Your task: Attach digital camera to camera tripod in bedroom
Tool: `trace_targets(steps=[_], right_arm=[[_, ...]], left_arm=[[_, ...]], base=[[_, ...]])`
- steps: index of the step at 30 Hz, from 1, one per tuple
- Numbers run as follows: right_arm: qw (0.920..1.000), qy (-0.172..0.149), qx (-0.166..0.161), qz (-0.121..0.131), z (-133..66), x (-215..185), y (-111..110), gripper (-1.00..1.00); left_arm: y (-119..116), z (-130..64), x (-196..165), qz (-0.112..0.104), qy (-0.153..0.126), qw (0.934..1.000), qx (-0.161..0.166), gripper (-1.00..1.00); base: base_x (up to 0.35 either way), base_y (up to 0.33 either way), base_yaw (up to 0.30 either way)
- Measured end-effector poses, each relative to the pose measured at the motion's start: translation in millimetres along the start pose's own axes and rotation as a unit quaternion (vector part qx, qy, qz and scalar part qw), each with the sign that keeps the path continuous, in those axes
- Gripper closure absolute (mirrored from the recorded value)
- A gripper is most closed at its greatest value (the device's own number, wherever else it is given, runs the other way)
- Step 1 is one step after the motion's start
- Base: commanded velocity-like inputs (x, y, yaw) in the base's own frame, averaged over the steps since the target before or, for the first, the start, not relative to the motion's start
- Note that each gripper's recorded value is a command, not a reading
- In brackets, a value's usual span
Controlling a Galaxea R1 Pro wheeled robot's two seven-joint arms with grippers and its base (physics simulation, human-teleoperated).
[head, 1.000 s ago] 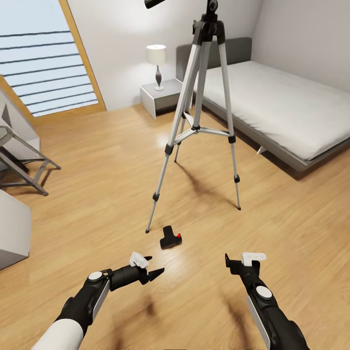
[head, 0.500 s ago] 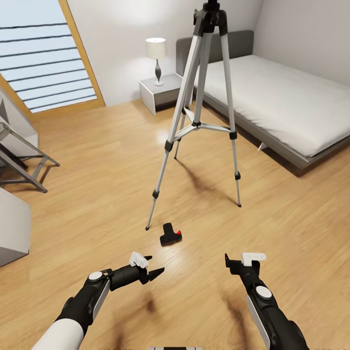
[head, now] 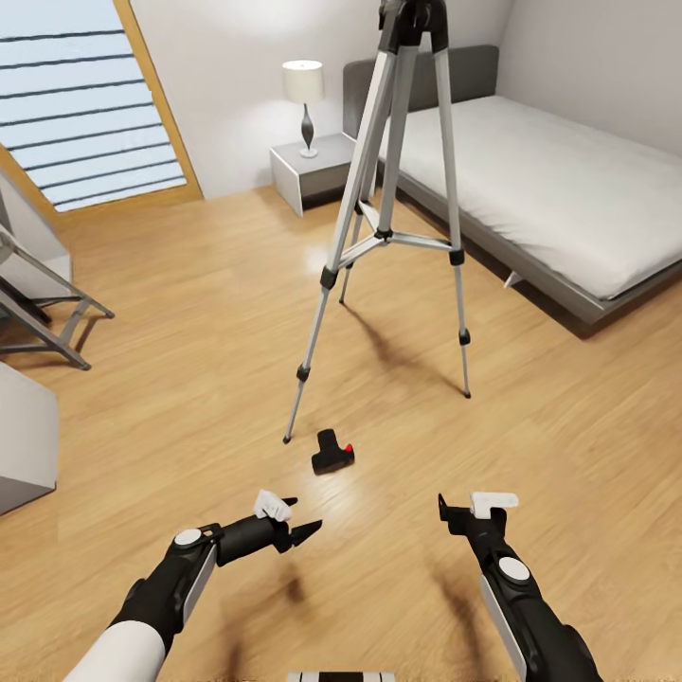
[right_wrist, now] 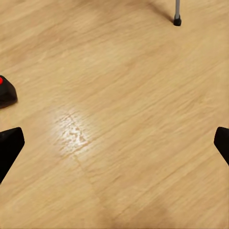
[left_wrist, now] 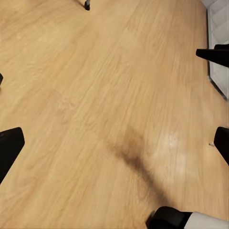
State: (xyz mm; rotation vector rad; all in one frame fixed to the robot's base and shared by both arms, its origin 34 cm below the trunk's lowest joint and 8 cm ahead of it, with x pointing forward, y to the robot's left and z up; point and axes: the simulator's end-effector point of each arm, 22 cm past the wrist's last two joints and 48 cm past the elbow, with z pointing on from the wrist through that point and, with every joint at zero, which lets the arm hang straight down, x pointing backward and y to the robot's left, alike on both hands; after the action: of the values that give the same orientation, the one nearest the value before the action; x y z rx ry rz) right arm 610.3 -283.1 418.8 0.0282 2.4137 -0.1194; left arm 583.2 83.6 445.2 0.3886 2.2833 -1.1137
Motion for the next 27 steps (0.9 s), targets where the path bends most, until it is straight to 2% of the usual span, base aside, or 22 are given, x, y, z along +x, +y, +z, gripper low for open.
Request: trace_targets(steps=[3,10,27], right_arm=[[1.0,0.002,0.0,0.0,0.6,2.4,0.1,-1.0],[1.0,0.008,0.0,-0.001,1.8,8.7,0.7,-1.0],[0.9998,0.019,0.0,-0.001,20.7,40.5,2.1,-1.0]], left_arm=[[-0.8,2.8,1.2,-0.002,0.0,1.0,-0.001,-1.0],[8.1,8.5,1.6,-0.007,0.0,0.9996,-0.027,-1.0],[27.5,19.0,-27.3,0.032,-0.027,0.9983,-0.041,-1.0]], base=[[0.0,0.0,0.0],[0.0,0.0,0.0],[0.0,0.0,0.0]])
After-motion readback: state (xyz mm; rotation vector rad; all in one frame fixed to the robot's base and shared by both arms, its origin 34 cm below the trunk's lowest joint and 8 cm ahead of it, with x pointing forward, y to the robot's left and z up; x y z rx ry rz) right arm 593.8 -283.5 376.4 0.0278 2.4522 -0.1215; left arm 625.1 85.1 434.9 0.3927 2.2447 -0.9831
